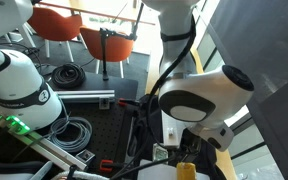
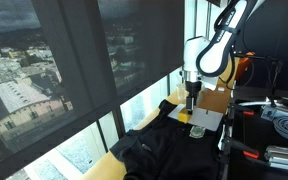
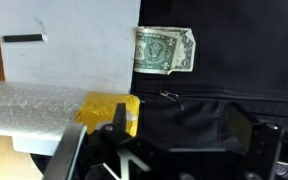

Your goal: Zip up the jersey

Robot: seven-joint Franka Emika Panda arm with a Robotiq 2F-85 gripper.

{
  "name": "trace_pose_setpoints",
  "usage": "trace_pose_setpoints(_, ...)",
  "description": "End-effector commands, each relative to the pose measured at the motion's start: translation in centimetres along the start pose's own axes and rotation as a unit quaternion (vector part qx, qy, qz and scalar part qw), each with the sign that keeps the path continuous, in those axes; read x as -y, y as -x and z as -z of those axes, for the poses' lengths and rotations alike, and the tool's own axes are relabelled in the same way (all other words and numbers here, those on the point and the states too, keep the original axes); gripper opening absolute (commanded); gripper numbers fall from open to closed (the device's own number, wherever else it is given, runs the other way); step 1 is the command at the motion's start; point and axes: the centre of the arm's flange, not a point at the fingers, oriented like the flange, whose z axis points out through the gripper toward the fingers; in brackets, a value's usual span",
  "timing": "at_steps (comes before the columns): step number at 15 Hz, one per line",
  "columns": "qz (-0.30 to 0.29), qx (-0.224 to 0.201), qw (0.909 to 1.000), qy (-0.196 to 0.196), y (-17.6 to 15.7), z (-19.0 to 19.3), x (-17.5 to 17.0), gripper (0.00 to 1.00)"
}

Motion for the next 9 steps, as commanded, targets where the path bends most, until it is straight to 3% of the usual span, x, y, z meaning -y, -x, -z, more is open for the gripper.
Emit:
trace_pose_setpoints(1, 0.008, -0.006, 1.0, 0.0, -3.0, -2.3, -1.0, 1.0)
trace_pose_setpoints(9, 0.03, 0.001, 0.9995, 0.003, -4.9, -6.1, 1.9, 1.0)
